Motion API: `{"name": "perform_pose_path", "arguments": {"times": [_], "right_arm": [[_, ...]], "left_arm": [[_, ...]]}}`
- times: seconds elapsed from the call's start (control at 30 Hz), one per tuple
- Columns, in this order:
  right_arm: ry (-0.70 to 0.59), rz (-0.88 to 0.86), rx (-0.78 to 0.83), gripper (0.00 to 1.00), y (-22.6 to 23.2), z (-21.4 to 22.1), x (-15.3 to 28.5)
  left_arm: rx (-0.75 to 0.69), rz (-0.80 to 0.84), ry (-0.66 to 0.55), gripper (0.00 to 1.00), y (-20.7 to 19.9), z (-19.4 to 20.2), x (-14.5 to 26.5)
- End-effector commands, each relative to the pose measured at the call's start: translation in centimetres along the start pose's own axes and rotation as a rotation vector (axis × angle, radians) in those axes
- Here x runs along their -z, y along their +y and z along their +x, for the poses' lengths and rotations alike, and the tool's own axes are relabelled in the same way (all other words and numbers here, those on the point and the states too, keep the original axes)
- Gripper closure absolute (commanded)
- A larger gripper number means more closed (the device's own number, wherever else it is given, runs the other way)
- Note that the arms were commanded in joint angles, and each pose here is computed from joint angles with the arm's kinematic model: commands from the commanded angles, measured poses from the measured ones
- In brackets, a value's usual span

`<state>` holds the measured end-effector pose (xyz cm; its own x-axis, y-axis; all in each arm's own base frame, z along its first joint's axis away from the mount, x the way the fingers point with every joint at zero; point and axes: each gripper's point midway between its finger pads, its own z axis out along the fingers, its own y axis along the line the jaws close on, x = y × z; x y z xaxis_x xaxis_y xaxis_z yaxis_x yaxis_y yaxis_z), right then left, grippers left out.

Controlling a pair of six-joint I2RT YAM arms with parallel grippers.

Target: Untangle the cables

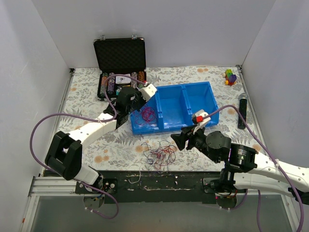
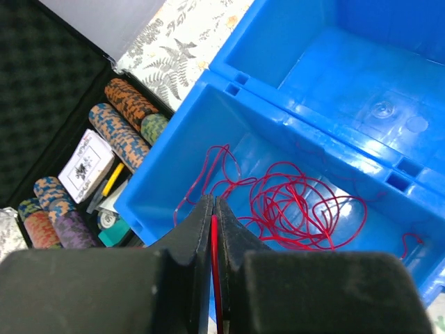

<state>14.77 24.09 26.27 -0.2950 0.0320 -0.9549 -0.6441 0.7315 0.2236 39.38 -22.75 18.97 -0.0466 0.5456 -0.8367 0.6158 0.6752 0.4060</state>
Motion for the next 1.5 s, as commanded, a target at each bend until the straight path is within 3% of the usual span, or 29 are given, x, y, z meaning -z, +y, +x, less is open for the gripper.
{"name": "perform_pose_path", "arguments": {"times": [0.0, 0.23, 0.6, 0.63, 0.73, 0.77, 0.93, 1.13, 1.47], "right_arm": [[-0.032, -0.002, -0.035, 0.34, 0.2, -1.1, 0.2], [-0.038, 0.006, -0.064, 0.34, 0.1, -1.0, 0.2], [-0.037, 0.007, -0.075, 0.34, -0.3, -0.6, 0.7], [-0.036, 0.008, -0.075, 0.34, -0.3, -0.6, 0.7], [-0.031, 0.01, -0.076, 0.34, -0.3, -0.3, 0.6], [-0.03, 0.007, -0.079, 0.34, -0.2, -0.2, 0.5], [-0.013, -0.003, -0.077, 0.34, 0.1, 0.4, 0.1], [-0.011, -0.006, -0.078, 0.35, 0.3, 0.4, -0.1], [0.027, -0.012, -0.06, 0.35, 0.7, 1.5, -0.7]], "left_arm": [[-0.06, -0.059, -0.073, 1.0, 2.0, -2.6, 0.0], [0.005, 0.051, -0.088, 1.0, -0.6, -4.2, -2.7], [-0.088, -0.086, 0.012, 0.99, -0.4, -1.5, -5.5], [-0.081, -0.074, 0.006, 0.87, -0.6, -1.9, -5.4], [-0.019, -0.005, -0.017, 0.36, -1.5, -3.6, -4.3], [0.013, 0.023, -0.039, 0.3, -1.6, -4.9, -3.6], [0.097, 0.11, -0.157, 0.16, -1.8, -10.6, 0.2], [0.245, 0.095, -0.268, 0.11, 1.5, -16.3, 3.9], [0.239, 0.009, -0.169, 0.12, 4.1, -12.1, 3.9]]}}
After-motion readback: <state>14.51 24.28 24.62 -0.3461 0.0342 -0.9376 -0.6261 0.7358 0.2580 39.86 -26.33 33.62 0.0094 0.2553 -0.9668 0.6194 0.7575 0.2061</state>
